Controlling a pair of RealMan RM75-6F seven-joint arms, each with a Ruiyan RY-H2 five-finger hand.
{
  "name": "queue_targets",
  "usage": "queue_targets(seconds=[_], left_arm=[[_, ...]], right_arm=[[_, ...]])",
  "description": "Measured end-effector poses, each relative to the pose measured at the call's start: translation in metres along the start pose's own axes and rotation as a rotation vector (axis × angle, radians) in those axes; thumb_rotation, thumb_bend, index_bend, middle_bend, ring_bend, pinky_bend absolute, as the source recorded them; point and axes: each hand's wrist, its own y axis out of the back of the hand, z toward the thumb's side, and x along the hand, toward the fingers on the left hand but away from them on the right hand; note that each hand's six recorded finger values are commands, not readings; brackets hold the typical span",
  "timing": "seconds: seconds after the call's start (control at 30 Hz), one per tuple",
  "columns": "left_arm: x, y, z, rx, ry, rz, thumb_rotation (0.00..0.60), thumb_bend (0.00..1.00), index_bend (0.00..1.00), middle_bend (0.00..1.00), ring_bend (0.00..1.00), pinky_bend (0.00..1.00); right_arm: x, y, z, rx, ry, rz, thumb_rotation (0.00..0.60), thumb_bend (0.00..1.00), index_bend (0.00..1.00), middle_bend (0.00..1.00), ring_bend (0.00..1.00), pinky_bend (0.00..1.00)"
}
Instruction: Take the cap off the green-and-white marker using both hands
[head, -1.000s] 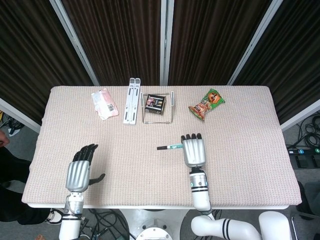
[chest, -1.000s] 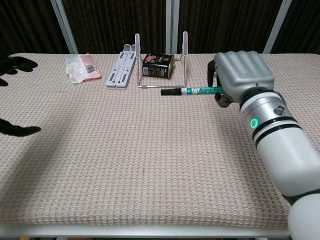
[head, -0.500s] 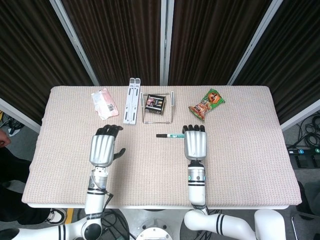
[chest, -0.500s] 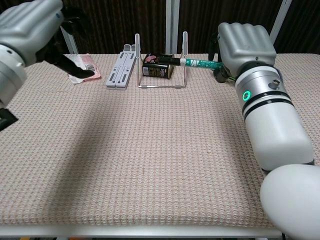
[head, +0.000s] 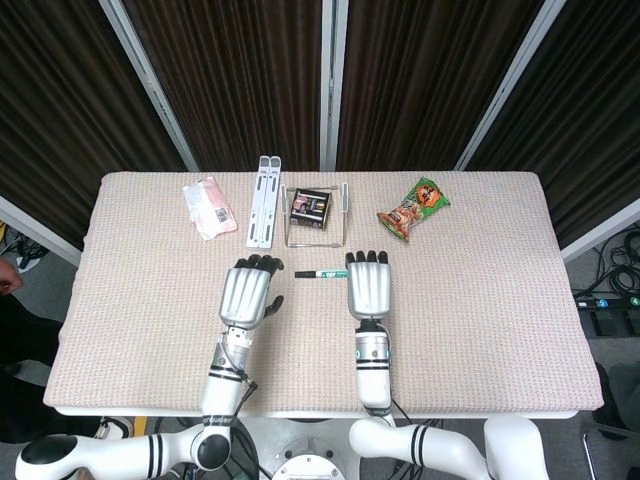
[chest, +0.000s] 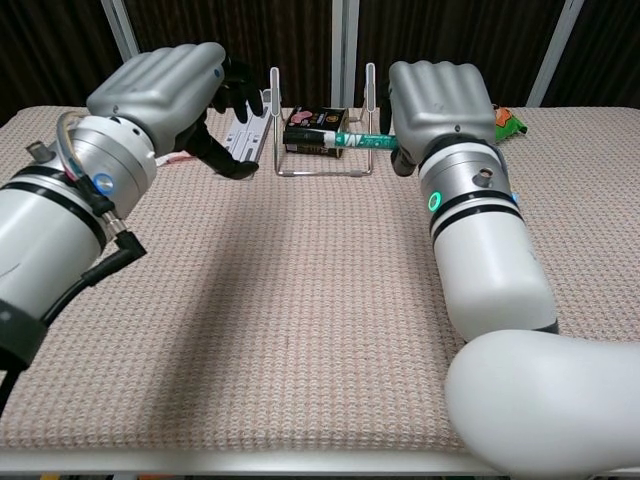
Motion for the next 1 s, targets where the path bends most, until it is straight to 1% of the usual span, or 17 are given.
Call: queue_targets(seconds=[0.23,0.37,0.53,0.73,0.9,1.0], left_arm=[[0.000,-0.005,0.009,0.019,0.010,-0.016,0.600,0.21,0.39,0.38,0.33,0.42],[-0.002,-0.012,0.014,0.018,0.017,-0.041,0.600,0.20,0.39,0.38,0.33,0.42],[0.000,-0.020,0.017,0.041,0.033,-0.070,0.600,0.20,0.39,0.38,0.33,0.42],[0.005,-0.020,0.016,0.044,0.051,-0.058,0.600,0.21,0.40,0.39,0.34,0.43],[0.008,-0.019,0.016,0.046,0.053,-0.040,0.600,0.23,0.45,0.44,0.39,0.48],[0.010,-0.019,0.015,0.063,0.046,-0.028,0.600,0.23,0.47,0.46,0.41,0.49]], right_arm=[[0.003,-0.005,0.012,0.000,0.011,0.010,0.600,0.32,0.69,0.61,0.41,0.36],[0.004,-0.006,0.016,-0.001,0.015,0.014,0.600,0.32,0.69,0.61,0.41,0.36],[0.006,-0.007,0.019,0.003,0.023,0.020,0.600,0.32,0.69,0.61,0.41,0.36],[0.006,-0.009,0.020,0.003,0.025,0.025,0.600,0.32,0.69,0.61,0.41,0.36],[0.007,-0.010,0.022,-0.003,0.029,0.028,0.600,0.32,0.69,0.61,0.41,0.36],[0.008,-0.011,0.023,-0.007,0.031,0.029,0.600,0.32,0.69,0.61,0.41,0.36]])
